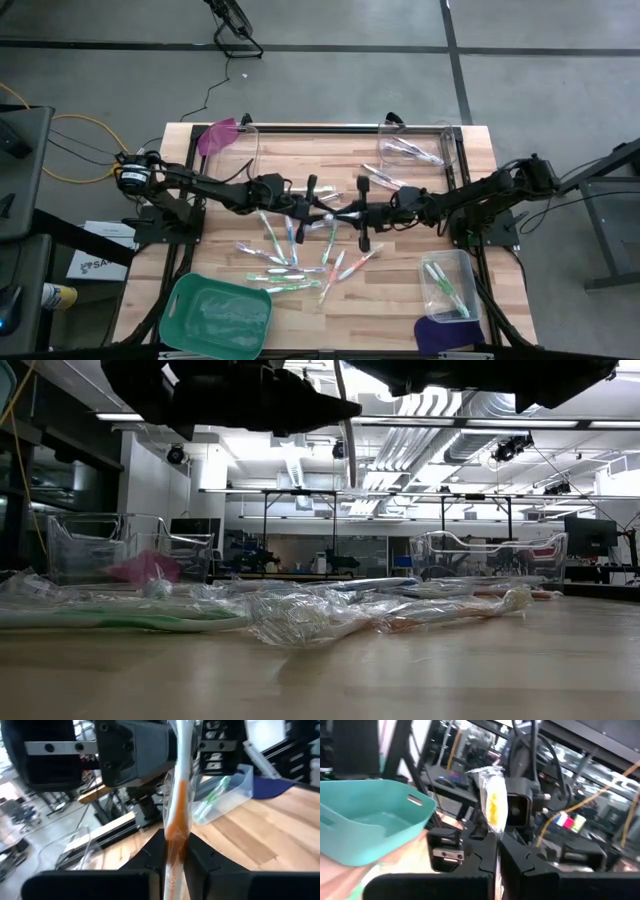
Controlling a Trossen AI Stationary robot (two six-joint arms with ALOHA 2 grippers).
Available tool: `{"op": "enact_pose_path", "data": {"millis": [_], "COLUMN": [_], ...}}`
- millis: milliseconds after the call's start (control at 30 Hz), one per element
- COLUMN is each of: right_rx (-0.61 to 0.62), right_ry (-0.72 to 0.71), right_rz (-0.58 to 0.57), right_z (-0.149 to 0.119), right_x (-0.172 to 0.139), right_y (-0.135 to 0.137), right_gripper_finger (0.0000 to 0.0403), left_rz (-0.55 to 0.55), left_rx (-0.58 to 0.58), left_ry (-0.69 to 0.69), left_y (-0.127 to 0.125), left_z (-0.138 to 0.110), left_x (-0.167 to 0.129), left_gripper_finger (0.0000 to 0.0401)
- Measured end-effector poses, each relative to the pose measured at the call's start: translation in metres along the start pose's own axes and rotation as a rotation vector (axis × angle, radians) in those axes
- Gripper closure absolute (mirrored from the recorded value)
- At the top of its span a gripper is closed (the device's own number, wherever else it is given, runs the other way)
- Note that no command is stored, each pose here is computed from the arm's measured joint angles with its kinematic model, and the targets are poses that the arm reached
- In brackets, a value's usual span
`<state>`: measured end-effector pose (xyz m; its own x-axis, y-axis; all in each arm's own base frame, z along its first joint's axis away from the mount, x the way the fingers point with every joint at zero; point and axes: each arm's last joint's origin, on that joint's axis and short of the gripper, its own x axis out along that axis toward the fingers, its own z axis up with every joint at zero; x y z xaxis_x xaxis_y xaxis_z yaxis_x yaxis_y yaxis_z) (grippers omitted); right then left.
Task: Pick & Place Toothbrushes
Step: Put the orange toothbrush into the left transparent bin
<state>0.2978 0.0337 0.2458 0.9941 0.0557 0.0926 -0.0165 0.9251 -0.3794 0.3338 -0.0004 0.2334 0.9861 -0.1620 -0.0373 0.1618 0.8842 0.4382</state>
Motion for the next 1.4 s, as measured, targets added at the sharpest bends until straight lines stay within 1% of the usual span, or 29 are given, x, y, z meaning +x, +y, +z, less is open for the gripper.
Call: {"op": "enact_pose_path", "data": {"millis": [67, 133, 233, 300, 400, 500, 600, 700, 767, 867, 933, 1000, 1200, 1300, 1400], "right_rx": [0.039, 0.080, 0.133, 0.169, 0.212, 0.221, 0.221, 0.209, 0.197, 0.189, 0.183, 0.177, 0.174, 0.172, 0.172], "right_ry": [0.019, 0.029, 0.031, 0.033, 0.047, 0.073, 0.092, 0.117, 0.145, 0.176, 0.199, 0.218, 0.228, 0.232, 0.232], "right_rz": [-0.039, -0.054, -0.059, -0.063, -0.065, -0.073, -0.099, -0.173, -0.233, -0.315, -0.345, -0.357, -0.355, -0.353, -0.353], "right_z": [-0.001, -0.001, -0.001, -0.001, 0.001, 0.003, 0.009, 0.016, 0.020, 0.022, 0.021, 0.019, 0.018, 0.018, 0.018], "right_x": [0.000, 0.000, -0.001, -0.001, -0.003, -0.006, -0.012, -0.018, -0.022, -0.026, -0.027, -0.027, -0.027, -0.027, -0.027], "right_y": [-0.001, -0.002, -0.002, -0.002, -0.003, -0.005, -0.007, -0.009, -0.011, -0.013, -0.014, -0.014, -0.013, -0.013, -0.013], "right_gripper_finger": [0.0398, 0.0389, 0.0360, 0.0329, 0.0270, 0.0203, 0.0146, 0.0104, 0.0086, 0.0073, 0.0072, 0.0073, 0.0079, 0.0079, 0.0080], "left_rz": [0.017, 0.028, 0.032, 0.029, 0.029, 0.056, 0.100, 0.172, 0.226, 0.327, 0.406, 0.497, 0.749, 0.831, 0.914], "left_rx": [0.001, 0.001, 0.005, 0.011, 0.027, 0.042, 0.067, 0.101, 0.114, 0.137, 0.144, 0.170, 0.245, 0.229, 0.166], "left_ry": [0.018, 0.027, 0.032, 0.037, 0.060, 0.124, 0.205, 0.295, 0.376, 0.536, 0.640, 0.752, 0.984, 1.066, 1.128], "left_y": [0.001, 0.001, 0.001, 0.000, 0.000, 0.002, 0.004, 0.008, 0.010, 0.012, 0.011, 0.010, 0.003, 0.001, 0.005], "left_z": [-0.001, -0.001, -0.002, -0.002, -0.001, 0.000, 0.002, 0.006, 0.007, 0.005, 0.003, 0.001, 0.001, -0.004, -0.012], "left_x": [0.000, 0.000, 0.000, 0.000, -0.002, -0.007, -0.013, -0.022, -0.029, -0.040, -0.046, -0.052, -0.072, -0.083, -0.095], "left_gripper_finger": [0.0361, 0.0367, 0.0368, 0.0368, 0.0368, 0.0368, 0.0368, 0.0368, 0.0368, 0.0368, 0.0368, 0.0368, 0.0368, 0.0368, 0.0368]}}
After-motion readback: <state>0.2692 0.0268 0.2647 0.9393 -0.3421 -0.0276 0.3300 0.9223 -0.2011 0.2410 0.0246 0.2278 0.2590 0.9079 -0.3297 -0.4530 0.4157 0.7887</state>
